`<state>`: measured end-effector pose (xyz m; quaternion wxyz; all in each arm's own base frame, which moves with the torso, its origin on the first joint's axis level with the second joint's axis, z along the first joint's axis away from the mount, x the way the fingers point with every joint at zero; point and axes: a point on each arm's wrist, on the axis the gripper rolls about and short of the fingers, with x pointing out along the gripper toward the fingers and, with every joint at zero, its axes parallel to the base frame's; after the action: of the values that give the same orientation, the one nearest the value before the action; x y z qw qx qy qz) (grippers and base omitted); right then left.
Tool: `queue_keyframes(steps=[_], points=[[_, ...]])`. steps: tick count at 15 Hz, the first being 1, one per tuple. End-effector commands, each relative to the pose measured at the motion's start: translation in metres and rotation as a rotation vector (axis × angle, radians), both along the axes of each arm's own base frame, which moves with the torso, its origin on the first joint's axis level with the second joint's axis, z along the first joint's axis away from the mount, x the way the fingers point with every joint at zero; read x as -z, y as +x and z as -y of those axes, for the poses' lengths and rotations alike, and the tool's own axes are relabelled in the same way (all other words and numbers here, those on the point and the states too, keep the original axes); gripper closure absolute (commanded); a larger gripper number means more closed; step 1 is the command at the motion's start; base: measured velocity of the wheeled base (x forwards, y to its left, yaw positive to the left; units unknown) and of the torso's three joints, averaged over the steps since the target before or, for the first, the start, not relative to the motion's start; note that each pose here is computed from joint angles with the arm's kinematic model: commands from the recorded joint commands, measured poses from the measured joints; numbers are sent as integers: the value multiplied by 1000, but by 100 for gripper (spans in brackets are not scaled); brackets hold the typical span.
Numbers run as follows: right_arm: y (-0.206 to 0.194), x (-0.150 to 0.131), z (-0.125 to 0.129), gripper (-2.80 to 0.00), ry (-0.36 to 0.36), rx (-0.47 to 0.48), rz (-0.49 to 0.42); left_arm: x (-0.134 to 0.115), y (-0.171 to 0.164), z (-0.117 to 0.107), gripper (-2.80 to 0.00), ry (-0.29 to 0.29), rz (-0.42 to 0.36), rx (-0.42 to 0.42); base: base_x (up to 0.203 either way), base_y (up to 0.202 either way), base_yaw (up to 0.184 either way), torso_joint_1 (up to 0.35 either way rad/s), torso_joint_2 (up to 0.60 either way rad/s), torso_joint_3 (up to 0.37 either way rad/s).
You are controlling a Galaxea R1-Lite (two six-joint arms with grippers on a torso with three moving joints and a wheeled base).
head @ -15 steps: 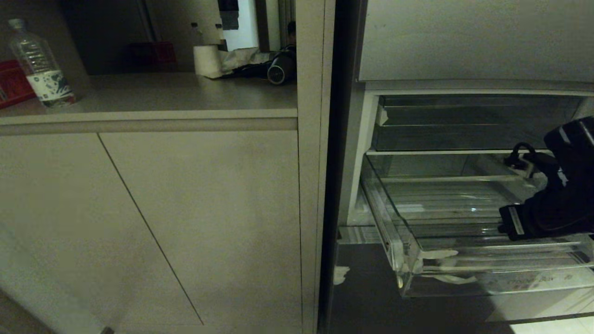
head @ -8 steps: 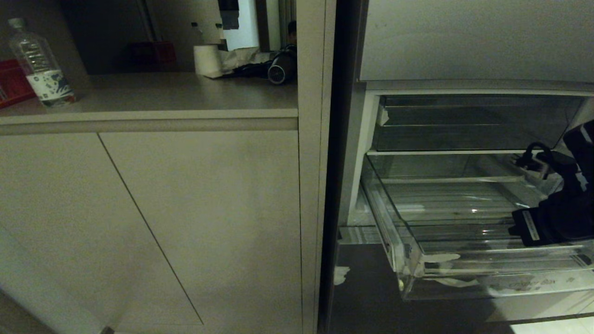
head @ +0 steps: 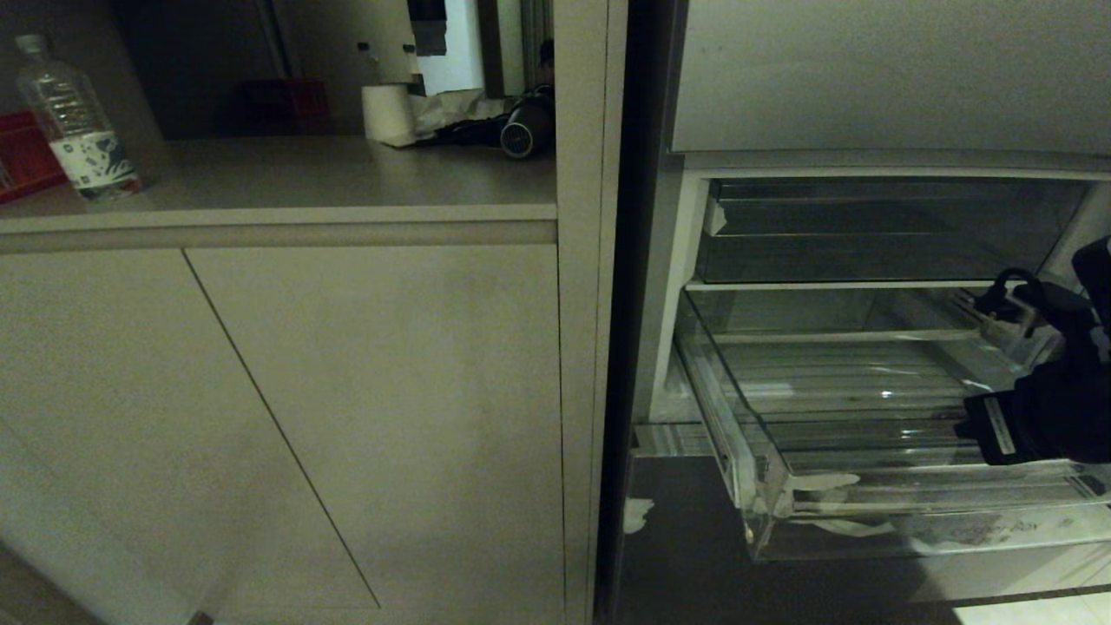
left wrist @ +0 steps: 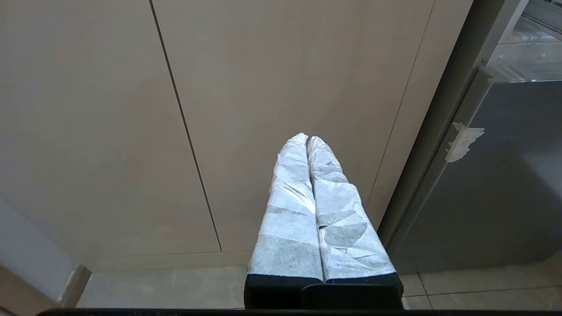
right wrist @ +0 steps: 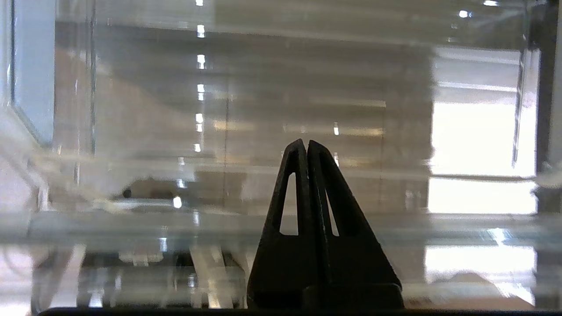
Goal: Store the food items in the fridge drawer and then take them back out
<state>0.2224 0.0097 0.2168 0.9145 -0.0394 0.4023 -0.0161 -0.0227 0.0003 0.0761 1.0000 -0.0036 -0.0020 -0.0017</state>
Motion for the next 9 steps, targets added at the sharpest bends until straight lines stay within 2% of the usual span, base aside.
queue_keyframes(steps=[1, 6, 9], points=[[13, -7, -1, 0, 2, 10, 99, 0, 0, 0, 0, 0, 0, 0, 0, 0, 0, 0, 0, 0], [21, -15, -1, 0, 45, 41, 222, 0, 0, 0, 0, 0, 1, 0, 0, 0, 0, 0, 0, 0], [4, -23, 1, 0, 57, 55, 262, 0, 0, 0, 0, 0, 1, 0, 0, 0, 0, 0, 0, 0]])
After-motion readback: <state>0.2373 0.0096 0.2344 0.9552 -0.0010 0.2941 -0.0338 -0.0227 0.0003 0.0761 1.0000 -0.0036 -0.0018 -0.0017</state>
